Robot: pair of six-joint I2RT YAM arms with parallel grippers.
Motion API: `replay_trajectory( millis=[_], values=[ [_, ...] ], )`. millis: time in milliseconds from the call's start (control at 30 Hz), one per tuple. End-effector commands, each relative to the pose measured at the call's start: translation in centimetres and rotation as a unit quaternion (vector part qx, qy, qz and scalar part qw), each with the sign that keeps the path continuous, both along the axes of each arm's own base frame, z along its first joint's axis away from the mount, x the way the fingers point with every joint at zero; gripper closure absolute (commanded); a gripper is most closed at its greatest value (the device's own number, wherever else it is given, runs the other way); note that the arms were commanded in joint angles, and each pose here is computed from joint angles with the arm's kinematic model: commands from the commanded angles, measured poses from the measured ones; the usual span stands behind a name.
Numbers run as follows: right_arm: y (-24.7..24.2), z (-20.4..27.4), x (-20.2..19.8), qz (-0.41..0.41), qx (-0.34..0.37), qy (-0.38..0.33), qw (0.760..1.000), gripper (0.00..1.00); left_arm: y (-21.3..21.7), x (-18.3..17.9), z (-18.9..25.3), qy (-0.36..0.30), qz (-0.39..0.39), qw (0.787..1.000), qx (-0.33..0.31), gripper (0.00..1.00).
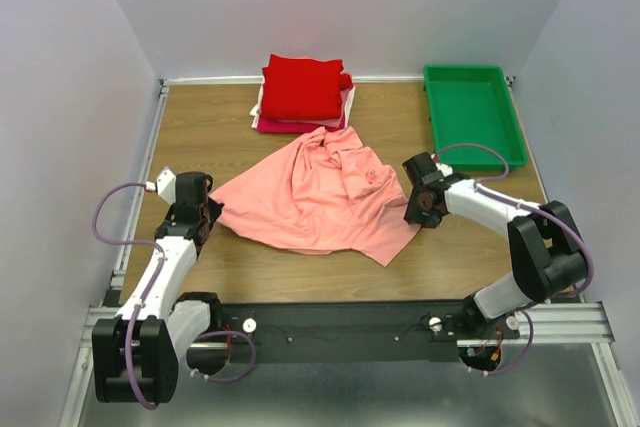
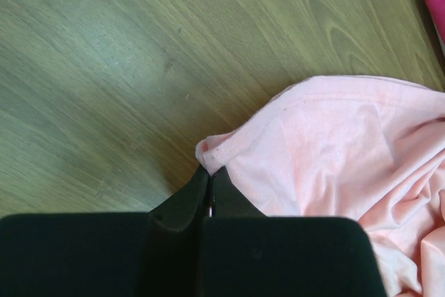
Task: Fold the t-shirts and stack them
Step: Flatten the tshirt out
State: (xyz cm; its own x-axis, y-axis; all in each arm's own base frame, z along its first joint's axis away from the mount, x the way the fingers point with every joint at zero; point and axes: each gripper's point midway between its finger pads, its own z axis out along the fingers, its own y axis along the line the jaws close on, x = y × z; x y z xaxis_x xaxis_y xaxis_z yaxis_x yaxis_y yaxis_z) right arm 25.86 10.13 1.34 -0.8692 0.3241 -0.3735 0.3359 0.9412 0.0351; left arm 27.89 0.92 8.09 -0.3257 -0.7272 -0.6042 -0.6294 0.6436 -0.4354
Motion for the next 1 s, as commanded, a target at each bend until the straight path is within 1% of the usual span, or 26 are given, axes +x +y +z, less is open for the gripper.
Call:
replay_trajectory(
  millis=[0, 67, 100, 167, 200, 233, 267, 300, 367, 533, 667, 700, 767, 867, 967],
  values=[
    [0.3, -3.3, -1.2, 0.014, 0.001, 0.043, 0.999, 0.68, 0.5, 0.0, 0.0, -0.013, 0.005, 1.000, 0.011, 1.00],
    [0.6, -3.3, -0.9, 0.018, 0.010, 0.036, 0.999, 0.76, 0.5, 0.0, 0.0, -0.014, 0.005, 1.000, 0.010, 1.00],
    [0.7, -3.0, -0.7, 0.021, 0.011, 0.027, 0.999, 0.85, 0.4, 0.1, 0.0, -0.014, 0.003, 1.000, 0.008, 1.00],
    [0.5, -2.4, -0.4, 0.023, 0.008, 0.013, 1.000, 0.98, -0.6, 0.6, 0.3, -0.029, -0.019, 0.999, -0.010, 1.00],
    [0.2, -1.9, -0.1, 0.024, 0.001, 0.000, 1.000, 1.00, -1.2, 0.7, 0.2, -0.033, -0.034, 0.999, -0.020, 1.00],
    [0.1, -1.4, 0.2, 0.025, -0.001, -0.011, 1.000, 1.00, -1.9, 0.9, 0.6, -0.047, -0.054, 0.997, -0.026, 1.00],
    [-0.2, -0.2, 0.7, 0.026, -0.003, -0.035, 0.999, 1.00, -3.1, 1.3, 0.8, -0.068, -0.081, 0.993, -0.047, 1.00],
    [-0.2, 0.4, 0.9, 0.027, -0.004, -0.047, 0.999, 1.00, -3.6, 1.4, 1.1, -0.079, -0.087, 0.991, -0.058, 1.00],
    [-0.3, 2.1, 1.5, 0.028, 0.000, -0.078, 0.997, 0.99, -4.8, 1.9, 2.4, -0.114, -0.123, 0.983, -0.071, 1.00],
    [-0.9, 4.5, 2.0, 0.029, -0.004, -0.128, 0.991, 1.00, -5.4, 2.1, 2.9, -0.120, -0.134, 0.982, -0.061, 1.00],
    [-2.1, 6.5, 2.3, 0.015, -0.020, -0.173, 0.985, 1.00, -5.7, 2.6, 4.2, -0.120, -0.141, 0.981, -0.058, 1.00],
    [-2.3, 7.4, 2.4, 0.012, -0.020, -0.190, 0.982, 0.99, -5.2, 2.8, 4.4, -0.120, -0.128, 0.983, -0.049, 1.00],
    [-2.6, 8.3, 2.4, 0.008, -0.020, -0.210, 0.977, 1.00, -5.1, 2.9, 5.3, -0.129, -0.129, 0.982, -0.045, 1.00],
    [-2.7, 11.0, 2.8, 0.000, -0.006, -0.258, 0.966, 1.00, -5.5, 3.7, 8.7, -0.164, -0.139, 0.976, -0.046, 1.00],
    [-2.0, 14.4, 3.2, 0.008, 0.028, -0.309, 0.951, 1.00, -5.7, 4.0, 11.7, -0.196, -0.151, 0.968, -0.031, 1.00]
  ],
)
